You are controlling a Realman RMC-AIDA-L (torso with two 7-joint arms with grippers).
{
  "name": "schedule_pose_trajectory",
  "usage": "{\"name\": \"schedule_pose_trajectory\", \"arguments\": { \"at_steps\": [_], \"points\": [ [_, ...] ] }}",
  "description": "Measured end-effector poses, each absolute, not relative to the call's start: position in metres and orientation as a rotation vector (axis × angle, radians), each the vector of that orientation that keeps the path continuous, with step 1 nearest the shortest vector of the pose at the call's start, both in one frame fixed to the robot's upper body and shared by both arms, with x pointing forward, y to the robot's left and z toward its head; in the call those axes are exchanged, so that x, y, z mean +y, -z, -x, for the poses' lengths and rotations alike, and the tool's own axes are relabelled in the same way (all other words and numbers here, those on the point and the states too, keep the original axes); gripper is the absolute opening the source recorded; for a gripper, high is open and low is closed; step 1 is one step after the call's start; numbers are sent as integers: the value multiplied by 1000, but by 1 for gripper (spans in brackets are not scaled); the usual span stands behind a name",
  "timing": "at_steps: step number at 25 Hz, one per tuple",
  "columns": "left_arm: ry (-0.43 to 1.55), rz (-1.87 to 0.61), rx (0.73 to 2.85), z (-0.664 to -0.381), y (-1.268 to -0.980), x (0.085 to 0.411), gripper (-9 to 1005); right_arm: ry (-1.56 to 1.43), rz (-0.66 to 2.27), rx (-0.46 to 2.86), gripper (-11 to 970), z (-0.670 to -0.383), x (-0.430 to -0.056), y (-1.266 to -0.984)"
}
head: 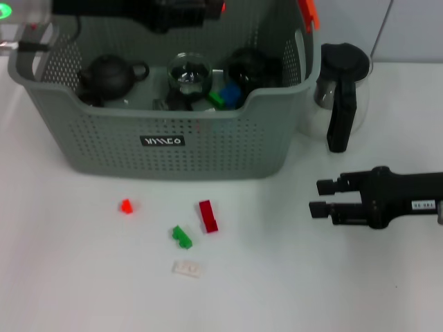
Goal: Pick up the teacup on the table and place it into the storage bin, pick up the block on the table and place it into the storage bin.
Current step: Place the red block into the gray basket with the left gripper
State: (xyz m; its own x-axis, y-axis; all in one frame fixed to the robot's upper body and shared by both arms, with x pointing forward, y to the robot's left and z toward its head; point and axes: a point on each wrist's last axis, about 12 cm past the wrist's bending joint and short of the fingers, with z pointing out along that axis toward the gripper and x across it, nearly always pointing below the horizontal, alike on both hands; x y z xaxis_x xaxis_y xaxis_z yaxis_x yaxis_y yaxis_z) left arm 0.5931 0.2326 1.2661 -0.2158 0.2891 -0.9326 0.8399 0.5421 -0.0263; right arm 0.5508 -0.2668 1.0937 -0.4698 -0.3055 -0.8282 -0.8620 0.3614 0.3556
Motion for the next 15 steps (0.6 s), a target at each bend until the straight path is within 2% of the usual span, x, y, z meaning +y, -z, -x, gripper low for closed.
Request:
{"name": "schedule_pose_trajectory", "arguments": {
  "at_steps": [3, 7, 12, 15],
  "points": [
    [579, -900, 1826, -619, -1251, 221, 415, -1071, 1014, 1956, 583, -551, -266, -1094],
    [489, -869, 1956, -647, -1217, 209, 415, -1069, 1015, 1955, 583, -552, -266, -1095],
    [356, -859, 2119, -665, -1180, 203, 416, -1068, 1012, 1954, 583, -553, -266, -1096],
    [327, -867, 2146, -666, -1176, 200, 416, -1070, 1011, 1955, 583, -553, -266, -1096]
  ]
}}
